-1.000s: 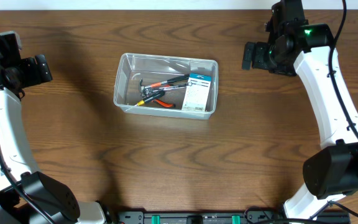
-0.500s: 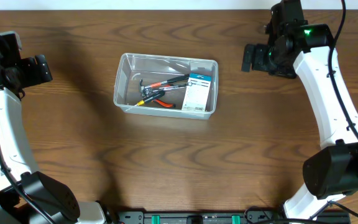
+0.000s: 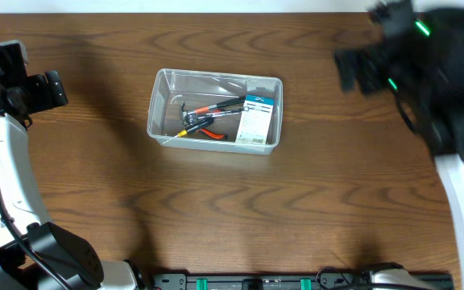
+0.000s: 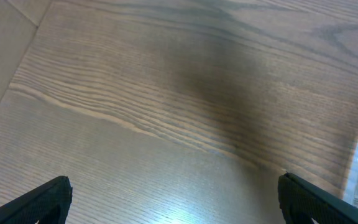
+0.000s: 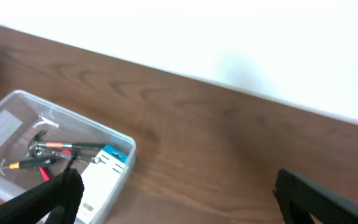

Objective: Pack container

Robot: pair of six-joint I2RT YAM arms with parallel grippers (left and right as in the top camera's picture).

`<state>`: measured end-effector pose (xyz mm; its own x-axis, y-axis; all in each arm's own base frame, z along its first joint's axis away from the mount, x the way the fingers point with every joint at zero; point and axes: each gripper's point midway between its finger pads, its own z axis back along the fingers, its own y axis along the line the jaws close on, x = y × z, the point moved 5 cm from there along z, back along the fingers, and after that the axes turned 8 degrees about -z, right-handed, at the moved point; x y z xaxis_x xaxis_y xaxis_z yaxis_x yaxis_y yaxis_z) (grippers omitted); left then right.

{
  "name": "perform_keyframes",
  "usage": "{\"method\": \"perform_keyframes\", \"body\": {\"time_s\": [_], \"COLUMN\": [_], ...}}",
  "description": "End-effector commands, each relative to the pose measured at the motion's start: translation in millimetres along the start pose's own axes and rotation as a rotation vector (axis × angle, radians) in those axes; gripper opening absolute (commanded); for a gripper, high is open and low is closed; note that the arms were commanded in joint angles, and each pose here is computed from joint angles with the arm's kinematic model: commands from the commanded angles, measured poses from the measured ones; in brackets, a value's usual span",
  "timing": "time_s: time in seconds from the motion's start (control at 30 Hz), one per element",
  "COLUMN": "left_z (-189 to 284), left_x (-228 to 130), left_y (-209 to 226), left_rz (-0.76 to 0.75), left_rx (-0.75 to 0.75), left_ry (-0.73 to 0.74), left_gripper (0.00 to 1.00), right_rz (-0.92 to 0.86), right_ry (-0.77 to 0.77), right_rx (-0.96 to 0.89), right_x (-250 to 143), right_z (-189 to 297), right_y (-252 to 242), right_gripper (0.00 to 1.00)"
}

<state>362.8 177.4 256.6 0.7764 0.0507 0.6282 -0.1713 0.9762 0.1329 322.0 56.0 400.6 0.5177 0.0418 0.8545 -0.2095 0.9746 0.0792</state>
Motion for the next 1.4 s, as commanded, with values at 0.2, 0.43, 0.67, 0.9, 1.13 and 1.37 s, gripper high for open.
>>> {"method": "perform_keyframes", "body": {"time_s": [0.2,0.43,0.67,0.9,1.13,1.37], "left_z": [-1,-1,-1,-1,-1,-1], "left_x": [1,1,1,1,1,1], "left_y": [2,2,2,2,2,2], "left_rz": [0.008,0.008,0.008,0.008,0.008,0.008], "left_rx": [0.003,0.003,0.003,0.003,0.003,0.003], "left_ry": [0.001,0.001,0.001,0.001,0.001,0.001], "left_gripper": [0.98,0.98,0.98,0.98,0.98,0.98], "right_rz": [-0.050,-0.071,-0.130,-0.133,-0.133,-0.126], "right_ry": [-0.045,-0.109,-0.073,-0.072,-0.072,-0.104], "right_rx": [-0.102,-0.069,-0.022,-0.002,-0.018,-0.017], "right_x": [-138,-244,-302,-323,-323,-317], "right_z": [47,38,10,-1,-1,-1], "right_y": [-28,-21,-19,-18,-20,-20], "right_gripper": [0.99,0.99,0.99,0.99,0.99,0.99]}}
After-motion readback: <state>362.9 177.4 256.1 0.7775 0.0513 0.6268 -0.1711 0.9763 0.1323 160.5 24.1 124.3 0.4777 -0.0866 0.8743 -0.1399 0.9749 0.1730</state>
